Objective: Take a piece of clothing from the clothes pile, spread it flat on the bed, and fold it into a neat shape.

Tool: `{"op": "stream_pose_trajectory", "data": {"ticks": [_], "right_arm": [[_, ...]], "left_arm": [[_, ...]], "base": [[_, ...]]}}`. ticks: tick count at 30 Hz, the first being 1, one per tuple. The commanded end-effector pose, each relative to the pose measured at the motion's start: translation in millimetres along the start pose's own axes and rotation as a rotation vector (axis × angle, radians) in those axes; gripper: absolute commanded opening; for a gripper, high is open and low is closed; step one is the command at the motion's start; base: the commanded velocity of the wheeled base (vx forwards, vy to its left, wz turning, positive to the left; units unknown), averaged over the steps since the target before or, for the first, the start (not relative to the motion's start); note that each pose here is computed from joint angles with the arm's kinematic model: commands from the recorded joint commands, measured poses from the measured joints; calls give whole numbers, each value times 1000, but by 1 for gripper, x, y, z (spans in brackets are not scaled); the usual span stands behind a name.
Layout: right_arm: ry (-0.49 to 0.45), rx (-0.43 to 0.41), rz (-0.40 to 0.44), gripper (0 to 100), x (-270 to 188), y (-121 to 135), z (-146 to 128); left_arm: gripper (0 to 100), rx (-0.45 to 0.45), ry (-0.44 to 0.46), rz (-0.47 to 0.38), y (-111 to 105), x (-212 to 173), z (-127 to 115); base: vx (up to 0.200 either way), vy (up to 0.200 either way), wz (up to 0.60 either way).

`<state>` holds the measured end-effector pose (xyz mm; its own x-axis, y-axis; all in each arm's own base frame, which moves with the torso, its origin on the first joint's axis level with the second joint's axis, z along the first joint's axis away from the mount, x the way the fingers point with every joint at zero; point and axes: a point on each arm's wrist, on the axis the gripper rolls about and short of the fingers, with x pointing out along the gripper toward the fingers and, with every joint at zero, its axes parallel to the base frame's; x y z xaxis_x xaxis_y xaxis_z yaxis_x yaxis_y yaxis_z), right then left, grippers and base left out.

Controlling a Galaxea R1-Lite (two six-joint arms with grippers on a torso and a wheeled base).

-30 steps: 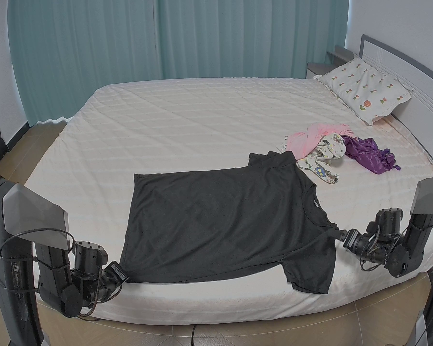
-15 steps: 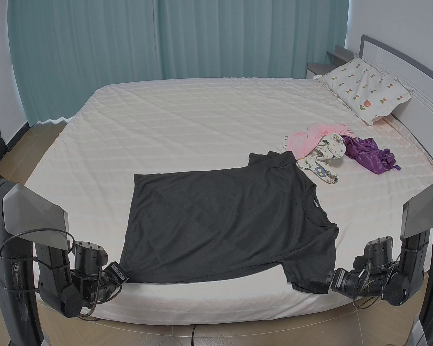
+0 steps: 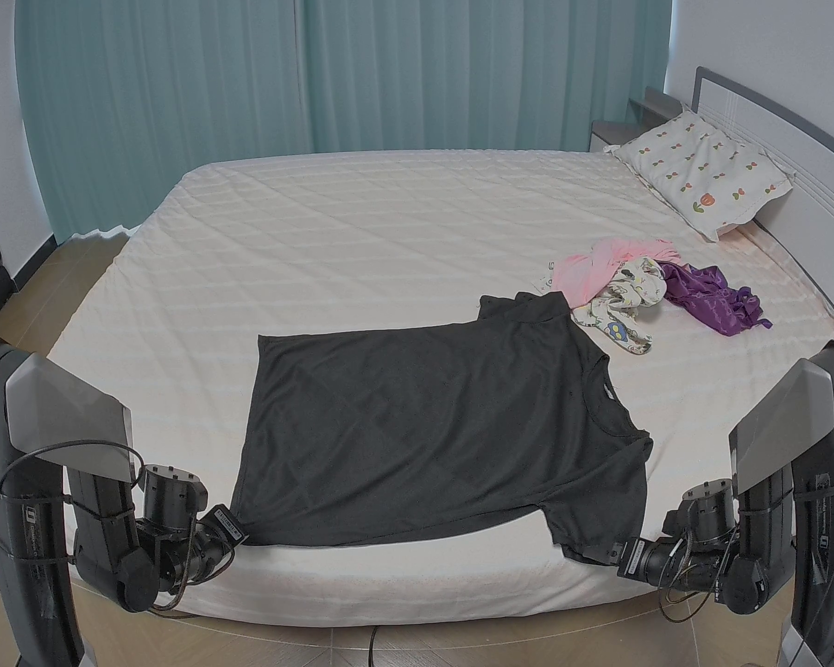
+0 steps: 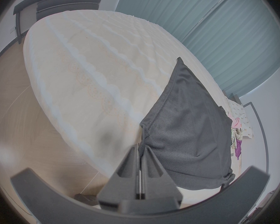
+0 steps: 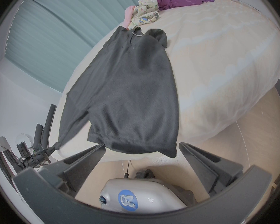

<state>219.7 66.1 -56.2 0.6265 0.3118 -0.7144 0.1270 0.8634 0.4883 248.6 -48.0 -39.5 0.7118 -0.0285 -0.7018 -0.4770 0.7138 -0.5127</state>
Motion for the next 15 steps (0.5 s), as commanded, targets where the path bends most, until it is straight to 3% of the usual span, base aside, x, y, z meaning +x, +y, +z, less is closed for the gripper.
{"op": "stream_pose_trajectory", "data": {"ticks": [1,11,12,15], "right_arm": [[22,-10,-15,100,8,-4,-6],[-4,-10,-1,100,11,-1,-1],[-5,-7,-1,0,10,-2,-1],[-2,-9,-3,0,8,-1,-1]], "left_arm": [[0,0,0,1,0,0,0],[0,0,0,1,0,0,0],[0,0,-1,0,0,0,0],[0,0,0,1,0,0,0]], "base": [[0,0,0],[0,0,0],[0,0,0],[0,0,0]]}}
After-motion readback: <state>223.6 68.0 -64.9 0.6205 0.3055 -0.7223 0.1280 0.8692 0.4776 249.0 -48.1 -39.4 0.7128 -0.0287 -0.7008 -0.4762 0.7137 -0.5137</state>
